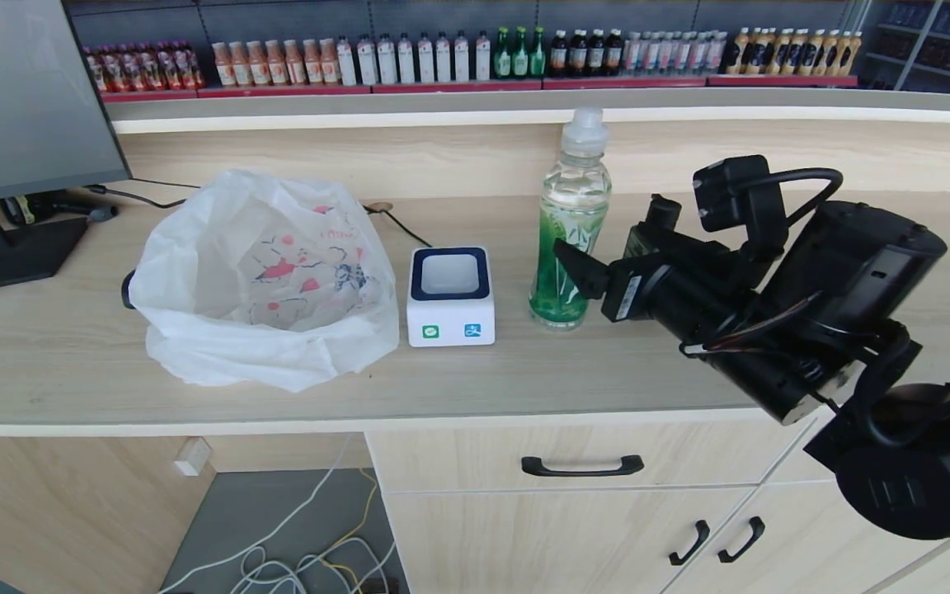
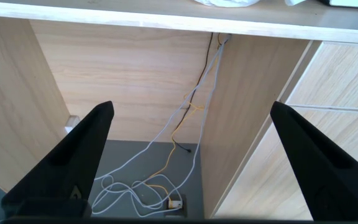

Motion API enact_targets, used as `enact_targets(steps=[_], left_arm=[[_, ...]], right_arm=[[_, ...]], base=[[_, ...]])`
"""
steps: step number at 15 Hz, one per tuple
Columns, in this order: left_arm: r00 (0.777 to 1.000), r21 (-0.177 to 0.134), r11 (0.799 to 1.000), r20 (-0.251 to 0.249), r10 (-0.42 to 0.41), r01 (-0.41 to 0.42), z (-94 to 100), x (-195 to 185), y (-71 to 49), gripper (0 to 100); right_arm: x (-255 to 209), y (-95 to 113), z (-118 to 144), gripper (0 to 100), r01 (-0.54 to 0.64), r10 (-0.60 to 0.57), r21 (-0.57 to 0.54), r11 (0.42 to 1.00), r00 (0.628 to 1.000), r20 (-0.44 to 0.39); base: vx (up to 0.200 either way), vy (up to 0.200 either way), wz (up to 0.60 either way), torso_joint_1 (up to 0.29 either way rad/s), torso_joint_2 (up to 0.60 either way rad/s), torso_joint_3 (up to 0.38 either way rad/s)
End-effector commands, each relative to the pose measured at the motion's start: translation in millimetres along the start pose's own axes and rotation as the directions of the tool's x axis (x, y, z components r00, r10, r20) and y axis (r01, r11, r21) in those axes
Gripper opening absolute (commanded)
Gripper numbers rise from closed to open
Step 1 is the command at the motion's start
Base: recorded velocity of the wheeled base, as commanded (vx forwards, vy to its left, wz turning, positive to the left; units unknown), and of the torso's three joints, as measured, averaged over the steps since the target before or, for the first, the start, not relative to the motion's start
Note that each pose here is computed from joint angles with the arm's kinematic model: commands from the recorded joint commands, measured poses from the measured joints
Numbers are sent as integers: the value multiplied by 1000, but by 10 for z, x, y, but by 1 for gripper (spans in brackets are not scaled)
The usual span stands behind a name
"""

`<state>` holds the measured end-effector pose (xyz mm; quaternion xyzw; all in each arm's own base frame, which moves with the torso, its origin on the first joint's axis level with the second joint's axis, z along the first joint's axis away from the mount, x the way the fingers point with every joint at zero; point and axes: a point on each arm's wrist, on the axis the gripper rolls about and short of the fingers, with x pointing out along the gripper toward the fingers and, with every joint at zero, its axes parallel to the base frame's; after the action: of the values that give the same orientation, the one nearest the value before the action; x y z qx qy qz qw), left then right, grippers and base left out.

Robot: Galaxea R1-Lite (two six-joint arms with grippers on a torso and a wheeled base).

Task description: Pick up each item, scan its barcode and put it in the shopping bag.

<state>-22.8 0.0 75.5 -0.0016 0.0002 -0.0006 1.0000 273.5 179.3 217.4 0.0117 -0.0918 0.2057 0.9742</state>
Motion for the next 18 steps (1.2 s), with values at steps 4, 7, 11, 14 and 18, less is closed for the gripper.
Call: enact_targets(steps=[4,7,11,14,18], left_arm=[[1000,0,1000,0,1,-1,0,0,0,100],[1000,0,1000,0,0,0,0,0,0,100],[1000,0,1000,0,0,0,0,0,0,100],[1000,0,1000,0,1,-1,0,0,0,100],[1000,0,1000,0,1,-1,0,0,0,100]], right_arm=[[147,-16,-39,100,39,-39,-2,999,999,7],[226,26,-83,100,31,-31,-5,999,999,6],[316,38,-106,100,29,-29,-4,1000,999,15],[373,49,-133,100,29,-29,-3,1000,999,17],[471,25,-151,100,38,-38,-3,999,999,29]], base=[[0,0,0,0,0,0],[0,0,0,0,0,0],[0,0,0,0,0,0],[0,0,0,0,0,0],[0,0,0,0,0,0]])
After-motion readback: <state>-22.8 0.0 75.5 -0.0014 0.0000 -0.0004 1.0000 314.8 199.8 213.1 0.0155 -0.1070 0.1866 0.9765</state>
